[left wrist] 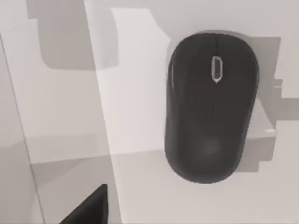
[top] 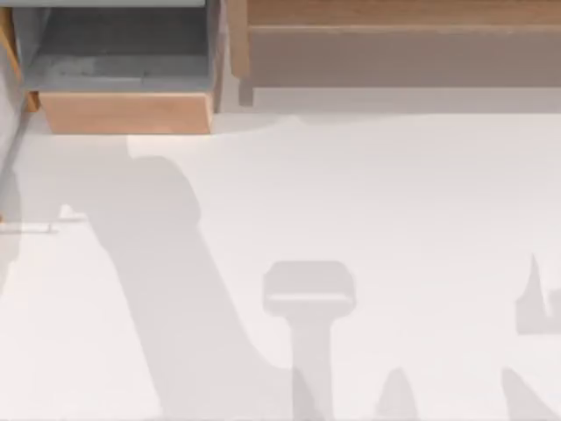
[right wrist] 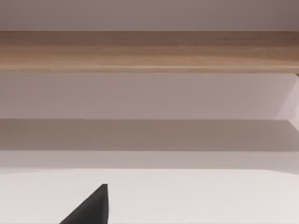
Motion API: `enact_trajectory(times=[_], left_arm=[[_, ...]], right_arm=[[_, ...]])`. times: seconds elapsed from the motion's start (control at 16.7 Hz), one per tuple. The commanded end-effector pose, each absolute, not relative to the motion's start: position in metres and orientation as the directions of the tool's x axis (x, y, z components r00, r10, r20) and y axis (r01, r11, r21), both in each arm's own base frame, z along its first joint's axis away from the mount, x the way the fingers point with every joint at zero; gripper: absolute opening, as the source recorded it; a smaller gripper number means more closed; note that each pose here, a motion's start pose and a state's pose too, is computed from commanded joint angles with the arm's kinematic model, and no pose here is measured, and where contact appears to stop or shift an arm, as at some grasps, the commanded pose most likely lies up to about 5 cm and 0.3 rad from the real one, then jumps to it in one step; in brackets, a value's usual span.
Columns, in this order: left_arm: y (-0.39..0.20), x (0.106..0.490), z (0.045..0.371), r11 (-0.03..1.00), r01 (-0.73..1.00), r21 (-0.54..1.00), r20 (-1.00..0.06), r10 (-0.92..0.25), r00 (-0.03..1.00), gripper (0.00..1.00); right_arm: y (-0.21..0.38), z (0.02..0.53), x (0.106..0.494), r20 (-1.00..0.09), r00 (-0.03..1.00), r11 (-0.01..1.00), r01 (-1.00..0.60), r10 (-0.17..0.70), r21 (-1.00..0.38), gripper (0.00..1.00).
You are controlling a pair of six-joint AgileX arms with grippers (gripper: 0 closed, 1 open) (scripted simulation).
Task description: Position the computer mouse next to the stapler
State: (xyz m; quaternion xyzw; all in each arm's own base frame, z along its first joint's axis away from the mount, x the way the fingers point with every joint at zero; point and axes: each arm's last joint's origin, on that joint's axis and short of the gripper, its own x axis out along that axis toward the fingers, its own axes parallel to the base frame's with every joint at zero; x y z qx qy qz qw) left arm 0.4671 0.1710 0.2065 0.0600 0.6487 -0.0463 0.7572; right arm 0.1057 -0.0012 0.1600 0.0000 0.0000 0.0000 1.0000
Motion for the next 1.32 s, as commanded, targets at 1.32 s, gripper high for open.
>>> enact_trajectory(times=[1.32], left_arm=[[0.198, 0.425, 0.259, 0.981, 0.192, 0.004, -0.994, -0.018, 0.111, 1.0]], right_arm=[[-0.001, 0.16, 0.106, 0.0, 1.0, 1.0, 0.0, 0.0, 0.0, 1.0]])
